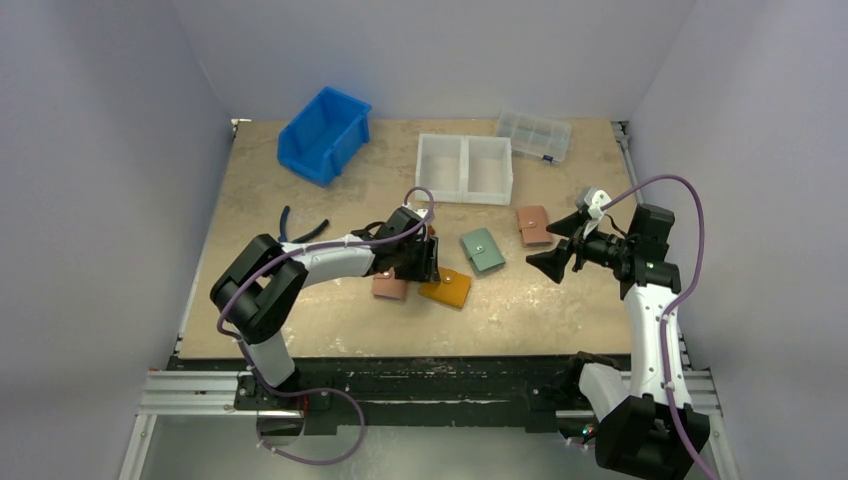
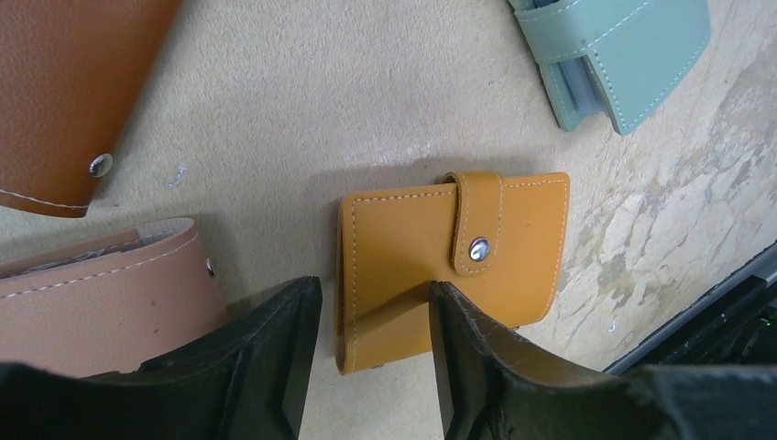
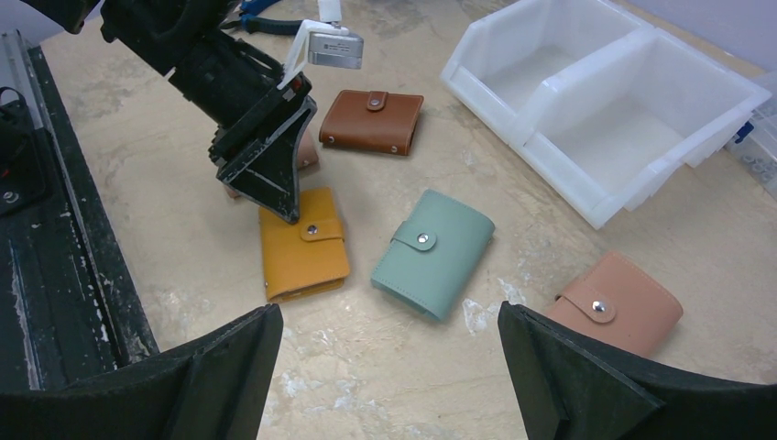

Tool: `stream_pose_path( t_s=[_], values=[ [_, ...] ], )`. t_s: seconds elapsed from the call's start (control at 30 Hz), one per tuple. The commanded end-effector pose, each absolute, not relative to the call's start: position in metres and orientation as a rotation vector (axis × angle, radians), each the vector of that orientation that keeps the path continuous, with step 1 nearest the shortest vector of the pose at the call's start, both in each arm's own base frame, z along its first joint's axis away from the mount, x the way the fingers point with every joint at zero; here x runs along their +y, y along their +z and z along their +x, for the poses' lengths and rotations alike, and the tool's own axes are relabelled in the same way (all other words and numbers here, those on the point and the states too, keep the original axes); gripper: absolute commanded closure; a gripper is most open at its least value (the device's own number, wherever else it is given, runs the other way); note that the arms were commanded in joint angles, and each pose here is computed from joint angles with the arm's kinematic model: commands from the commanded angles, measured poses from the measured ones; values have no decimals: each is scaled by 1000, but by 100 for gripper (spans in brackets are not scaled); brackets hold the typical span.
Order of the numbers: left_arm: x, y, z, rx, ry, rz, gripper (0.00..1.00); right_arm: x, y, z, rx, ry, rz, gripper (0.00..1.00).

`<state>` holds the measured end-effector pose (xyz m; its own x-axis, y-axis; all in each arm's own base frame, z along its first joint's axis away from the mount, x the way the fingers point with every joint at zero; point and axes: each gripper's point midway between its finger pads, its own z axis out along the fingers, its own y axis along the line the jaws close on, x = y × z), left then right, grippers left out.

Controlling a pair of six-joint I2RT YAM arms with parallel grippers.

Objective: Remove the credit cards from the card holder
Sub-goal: Open the card holder at the center of the board.

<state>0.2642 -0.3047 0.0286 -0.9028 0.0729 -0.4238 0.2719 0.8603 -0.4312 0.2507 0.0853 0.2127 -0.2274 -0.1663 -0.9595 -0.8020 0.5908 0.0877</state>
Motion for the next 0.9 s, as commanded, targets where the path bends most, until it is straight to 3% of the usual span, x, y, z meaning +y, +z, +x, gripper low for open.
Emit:
stream_pose_path(
  t_s=[0.0, 0.2, 0.37, 0.4, 0.63, 0.87],
  values=[
    [-302, 24, 264, 2645, -670, 261, 50, 86, 213, 249, 1711, 718, -818, 1],
    [-315, 20, 259, 2635, -786, 264, 62, 86, 213, 248, 1711, 718, -818, 1],
    [-318, 21, 256, 2604, -833, 298, 98, 87, 214, 248, 1707, 724, -822, 1],
    [-318, 25, 255, 2588, -845, 311, 100, 87, 214, 247, 1705, 725, -825, 1],
    [-342, 71, 250, 2346, -1090, 451, 100, 91, 211, 238, 1672, 728, -905, 1],
    [-358, 94, 239, 2300, -1288, 342, 100, 119, 187, 221, 1601, 721, -1217, 3]
  ],
)
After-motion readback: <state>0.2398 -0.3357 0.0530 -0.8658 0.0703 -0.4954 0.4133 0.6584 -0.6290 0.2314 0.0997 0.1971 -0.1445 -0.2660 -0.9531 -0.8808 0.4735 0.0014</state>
